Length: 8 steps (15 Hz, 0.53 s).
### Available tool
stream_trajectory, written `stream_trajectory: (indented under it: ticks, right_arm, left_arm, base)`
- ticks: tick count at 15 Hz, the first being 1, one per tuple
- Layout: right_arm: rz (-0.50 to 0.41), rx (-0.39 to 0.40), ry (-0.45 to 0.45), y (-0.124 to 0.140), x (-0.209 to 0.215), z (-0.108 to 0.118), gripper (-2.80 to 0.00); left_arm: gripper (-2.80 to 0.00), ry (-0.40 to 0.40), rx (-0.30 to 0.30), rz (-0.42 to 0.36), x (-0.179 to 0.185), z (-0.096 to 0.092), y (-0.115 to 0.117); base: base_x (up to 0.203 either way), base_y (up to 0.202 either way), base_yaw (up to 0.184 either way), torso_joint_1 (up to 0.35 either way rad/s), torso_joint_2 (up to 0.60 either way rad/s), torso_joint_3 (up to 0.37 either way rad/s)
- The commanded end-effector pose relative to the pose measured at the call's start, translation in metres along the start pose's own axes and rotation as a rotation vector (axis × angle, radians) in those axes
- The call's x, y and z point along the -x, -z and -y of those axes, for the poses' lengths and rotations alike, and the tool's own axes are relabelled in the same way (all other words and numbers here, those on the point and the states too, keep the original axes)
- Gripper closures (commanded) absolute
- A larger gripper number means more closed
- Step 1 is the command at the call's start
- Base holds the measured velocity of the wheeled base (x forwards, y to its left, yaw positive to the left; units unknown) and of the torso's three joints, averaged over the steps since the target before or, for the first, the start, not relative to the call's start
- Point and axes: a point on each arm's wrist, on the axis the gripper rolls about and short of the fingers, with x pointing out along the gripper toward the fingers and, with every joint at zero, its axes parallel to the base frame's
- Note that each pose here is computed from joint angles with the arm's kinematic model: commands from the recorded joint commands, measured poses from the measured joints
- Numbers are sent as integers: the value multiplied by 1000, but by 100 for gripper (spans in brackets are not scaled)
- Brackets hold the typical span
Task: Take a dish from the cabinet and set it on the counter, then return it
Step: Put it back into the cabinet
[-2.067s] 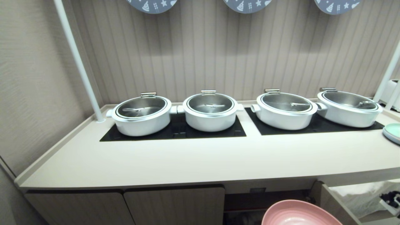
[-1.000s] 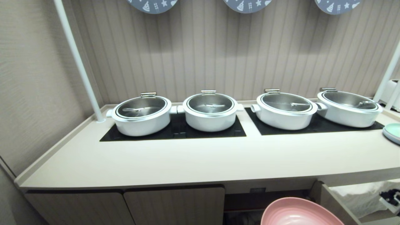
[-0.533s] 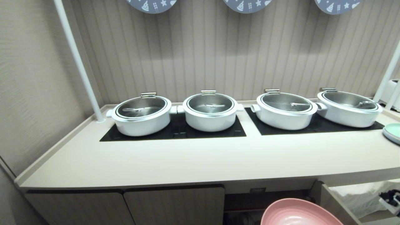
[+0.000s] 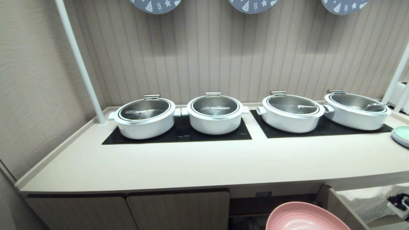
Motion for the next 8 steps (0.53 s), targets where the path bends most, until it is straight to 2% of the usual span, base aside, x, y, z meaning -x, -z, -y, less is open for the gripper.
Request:
stream_trajectory:
  ticks: [1, 8]
  right_arm:
    - [-5, -2, 2, 0, -1, 0, 0]
    - [-6, -5, 3, 0, -1, 0, 0]
  left_arm:
    - [0, 0, 0, 0, 0, 0, 0]
    - [0, -2, 1, 0, 0, 0, 0]
  base:
    - [0, 0, 0, 0, 0, 0]
    - [0, 0, 0, -46, 105, 51]
